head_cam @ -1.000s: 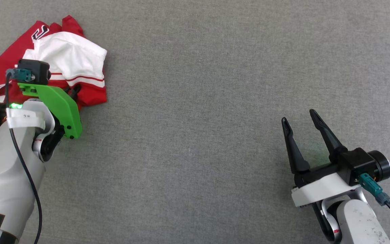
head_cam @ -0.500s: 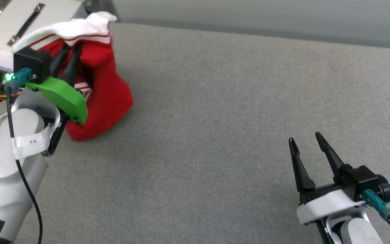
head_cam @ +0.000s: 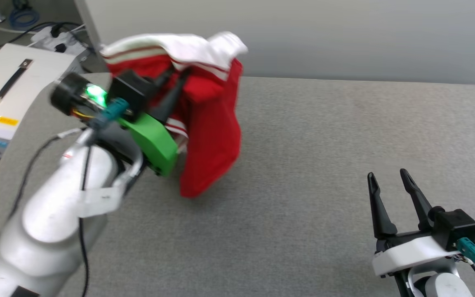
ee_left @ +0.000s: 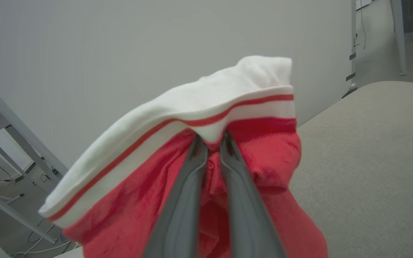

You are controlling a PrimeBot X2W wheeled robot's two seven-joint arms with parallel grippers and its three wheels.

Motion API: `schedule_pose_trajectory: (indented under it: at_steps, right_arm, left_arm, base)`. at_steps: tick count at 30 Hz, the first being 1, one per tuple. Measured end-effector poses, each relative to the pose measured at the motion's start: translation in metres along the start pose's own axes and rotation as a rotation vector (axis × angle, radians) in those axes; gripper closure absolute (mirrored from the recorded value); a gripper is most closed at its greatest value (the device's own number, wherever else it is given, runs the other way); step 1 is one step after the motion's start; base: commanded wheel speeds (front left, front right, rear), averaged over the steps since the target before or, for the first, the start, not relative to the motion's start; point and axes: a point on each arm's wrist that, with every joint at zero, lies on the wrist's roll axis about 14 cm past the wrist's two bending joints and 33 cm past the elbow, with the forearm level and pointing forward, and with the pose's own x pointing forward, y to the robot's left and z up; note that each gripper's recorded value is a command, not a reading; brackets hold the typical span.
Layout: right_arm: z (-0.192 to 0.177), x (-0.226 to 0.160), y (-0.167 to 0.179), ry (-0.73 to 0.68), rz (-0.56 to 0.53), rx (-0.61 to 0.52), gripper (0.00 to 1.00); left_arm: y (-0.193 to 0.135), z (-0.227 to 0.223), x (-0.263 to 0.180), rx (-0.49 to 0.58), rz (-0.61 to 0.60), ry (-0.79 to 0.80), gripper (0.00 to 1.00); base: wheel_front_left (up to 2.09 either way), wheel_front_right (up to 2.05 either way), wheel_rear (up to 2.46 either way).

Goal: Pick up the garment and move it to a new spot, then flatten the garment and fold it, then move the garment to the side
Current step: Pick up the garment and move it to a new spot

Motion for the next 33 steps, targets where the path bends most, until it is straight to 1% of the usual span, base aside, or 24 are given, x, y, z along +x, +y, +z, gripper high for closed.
schedule_pose_trajectory:
  at_steps: [3, 7, 11, 12, 14, 15, 18, 21, 25, 29, 31, 33]
  right_arm:
    - [0.007, -0.009, -0.019, -0.015, -0.061, -0.006, 0.00]
    - [0.017, -0.024, -0.051, -0.039, -0.164, -0.021, 0.00]
    - [0.021, -0.037, -0.074, -0.045, -0.239, -0.030, 0.00]
    - [0.022, -0.041, -0.079, -0.045, -0.257, -0.033, 0.00]
    - [0.023, -0.047, -0.086, -0.043, -0.284, -0.038, 0.00]
    - [0.023, -0.050, -0.090, -0.040, -0.298, -0.041, 0.00]
    - [0.023, -0.057, -0.098, -0.036, -0.326, -0.047, 0.00]
    - [0.020, -0.061, -0.102, -0.025, -0.343, -0.049, 0.00]
    - [0.015, -0.058, -0.099, -0.013, -0.330, -0.041, 0.00]
    - [0.013, -0.052, -0.092, -0.011, -0.306, -0.034, 0.00]
    - [0.012, -0.049, -0.087, -0.010, -0.289, -0.031, 0.00]
    - [0.011, -0.046, -0.081, -0.008, -0.268, -0.027, 0.00]
  left_arm:
    - [-0.049, -0.008, 0.014, -0.042, -0.120, 0.021, 1.00]
    - [-0.138, -0.026, 0.025, -0.118, -0.315, 0.073, 1.00]
    - [-0.220, -0.046, 0.021, -0.199, -0.485, 0.147, 1.00]
    - [-0.239, -0.052, 0.019, -0.213, -0.524, 0.170, 0.95]
    - [-0.271, -0.065, 0.011, -0.181, -0.604, 0.212, 0.57]
    - [-0.287, -0.072, 0.005, -0.179, -0.648, 0.240, 0.00]
    - [-0.323, -0.080, -0.009, -0.216, -0.736, 0.280, 0.00]
    - [-0.336, -0.081, -0.012, -0.236, -0.771, 0.279, 0.00]
    - [-0.331, -0.082, -0.010, -0.265, -0.744, 0.274, 0.00]
    - [-0.306, -0.077, 0.002, -0.311, -0.647, 0.237, 0.00]
    - [-0.288, -0.073, 0.008, -0.331, -0.581, 0.210, 0.00]
    - [-0.262, -0.073, 0.013, -0.341, -0.495, 0.190, 0.00]
  base:
    - [0.00, 0.00, 0.00]
    - [0.00, 0.00, 0.00]
    - [0.00, 0.00, 0.00]
    - [0.00, 0.00, 0.00]
    - [0.00, 0.00, 0.00]
    - [0.00, 0.00, 0.00]
    - [0.00, 0.00, 0.00]
    - [0.00, 0.00, 0.00]
    - [0.00, 0.00, 0.00]
    - [0.00, 0.00, 0.00]
    - [0.00, 0.00, 0.00]
    - [0.00, 0.00, 0.00]
